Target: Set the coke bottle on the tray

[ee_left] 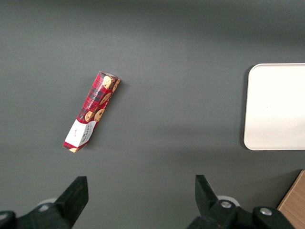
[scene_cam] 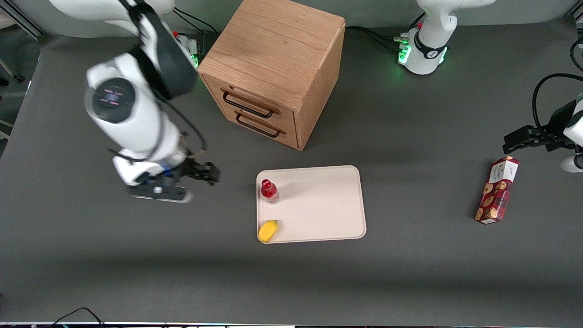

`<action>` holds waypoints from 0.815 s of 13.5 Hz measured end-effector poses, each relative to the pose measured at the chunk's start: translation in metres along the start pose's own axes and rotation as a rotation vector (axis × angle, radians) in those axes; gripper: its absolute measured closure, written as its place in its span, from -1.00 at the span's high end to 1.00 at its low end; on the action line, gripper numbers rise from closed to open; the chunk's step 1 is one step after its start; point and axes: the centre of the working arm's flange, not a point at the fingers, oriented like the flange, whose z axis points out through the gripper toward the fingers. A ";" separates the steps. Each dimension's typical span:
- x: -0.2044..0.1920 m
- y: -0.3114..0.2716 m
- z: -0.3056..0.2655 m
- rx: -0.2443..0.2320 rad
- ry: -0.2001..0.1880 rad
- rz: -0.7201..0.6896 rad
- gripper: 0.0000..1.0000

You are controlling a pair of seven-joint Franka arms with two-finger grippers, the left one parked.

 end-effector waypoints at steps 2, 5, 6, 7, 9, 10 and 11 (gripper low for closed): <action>0.001 0.053 -0.019 -0.021 0.004 -0.058 1.00; -0.002 0.140 -0.044 -0.020 -0.002 -0.105 1.00; -0.005 0.170 -0.053 -0.022 -0.006 -0.118 1.00; -0.009 0.198 -0.061 -0.022 -0.012 -0.130 1.00; -0.015 0.234 -0.069 -0.021 -0.020 -0.140 1.00; -0.016 0.243 -0.069 -0.020 -0.026 -0.139 1.00; -0.016 0.247 -0.068 -0.020 -0.028 -0.135 1.00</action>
